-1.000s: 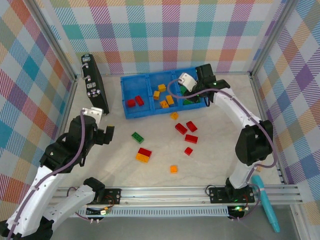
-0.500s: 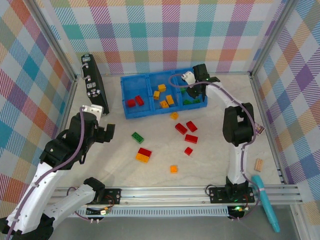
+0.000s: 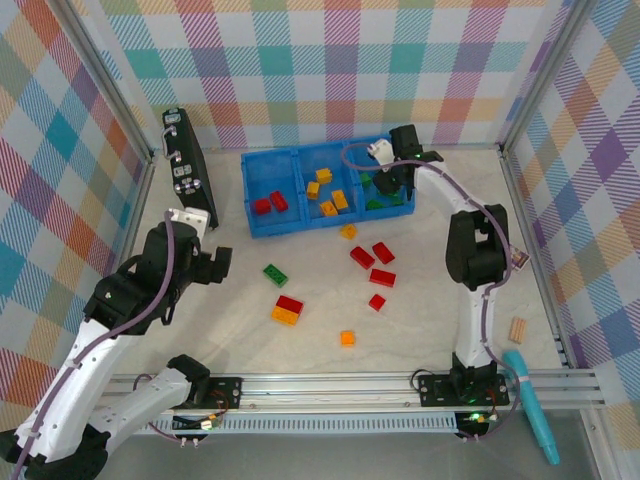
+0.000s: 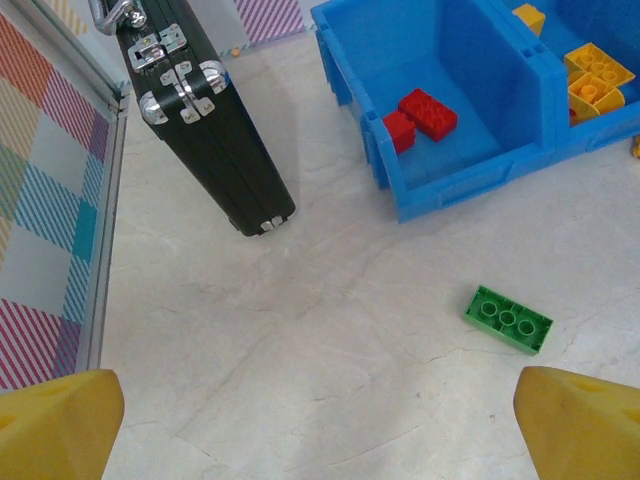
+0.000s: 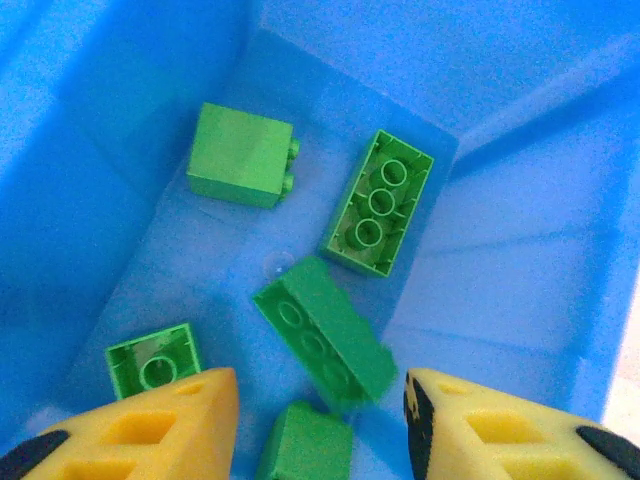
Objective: Sort the legos into containers by color
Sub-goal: Place the lego in the container, then pick up the lego from the center of the table.
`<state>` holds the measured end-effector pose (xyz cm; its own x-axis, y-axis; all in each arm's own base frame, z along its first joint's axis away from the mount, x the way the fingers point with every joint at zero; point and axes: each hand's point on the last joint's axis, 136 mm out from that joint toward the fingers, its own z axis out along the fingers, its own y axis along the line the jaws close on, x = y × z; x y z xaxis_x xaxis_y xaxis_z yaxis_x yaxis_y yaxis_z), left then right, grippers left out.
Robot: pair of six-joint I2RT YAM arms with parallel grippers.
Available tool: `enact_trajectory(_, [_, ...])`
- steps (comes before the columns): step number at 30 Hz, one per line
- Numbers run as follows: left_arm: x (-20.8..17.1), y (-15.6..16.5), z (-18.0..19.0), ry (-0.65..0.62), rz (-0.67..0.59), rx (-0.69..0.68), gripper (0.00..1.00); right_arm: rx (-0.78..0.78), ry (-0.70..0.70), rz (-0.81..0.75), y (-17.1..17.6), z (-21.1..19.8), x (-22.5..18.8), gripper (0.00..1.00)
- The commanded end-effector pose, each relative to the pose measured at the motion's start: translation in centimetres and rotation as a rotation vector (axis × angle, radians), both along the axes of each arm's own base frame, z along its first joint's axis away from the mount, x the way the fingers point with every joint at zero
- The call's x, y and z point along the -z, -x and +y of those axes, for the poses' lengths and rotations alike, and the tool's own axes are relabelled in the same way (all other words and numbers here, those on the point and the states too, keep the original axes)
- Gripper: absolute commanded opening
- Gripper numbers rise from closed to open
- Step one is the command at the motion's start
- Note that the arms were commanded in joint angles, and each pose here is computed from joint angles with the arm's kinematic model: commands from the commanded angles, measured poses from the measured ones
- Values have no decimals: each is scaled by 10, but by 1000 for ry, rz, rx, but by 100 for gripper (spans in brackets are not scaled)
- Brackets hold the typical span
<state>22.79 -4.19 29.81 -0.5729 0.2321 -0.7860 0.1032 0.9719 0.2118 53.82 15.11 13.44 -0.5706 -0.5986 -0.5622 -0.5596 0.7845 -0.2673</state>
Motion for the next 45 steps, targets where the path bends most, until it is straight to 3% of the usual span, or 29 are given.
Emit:
enact_trajectory(1, [-10,5,4,22,-29,-4,100,-45,-87,-95,27,16,-71,49])
enact_trajectory(8, [-19,6,15,-4,-64,-48,100,-39,-85,-33,97,57,-81,55])
enact_trajectory(12, [-24,7,14,6,-83,-36,100,-105,-109,-16,145,106,-78,60])
enact_trajectory(14, [-25,8,14,3,-87,-33,100,-79,-160,43,164,129,-76,59])
enact_trajectory(16, [-26,9,14,5,-93,-30,100,-37,-232,195,186,155,-66,58])
enact_trajectory(19, [-26,9,14,9,-104,-28,100,-52,-206,279,211,189,-39,60])
enact_trajectory(24, [-25,10,18,2,-111,-44,100,7,-134,404,228,216,5,60])
enact_trajectory(29, [-27,12,21,9,-134,-56,100,13,-166,469,238,246,25,60])
enact_trajectory(45, [-30,16,20,10,-143,-31,100,-101,-133,524,259,300,77,66])
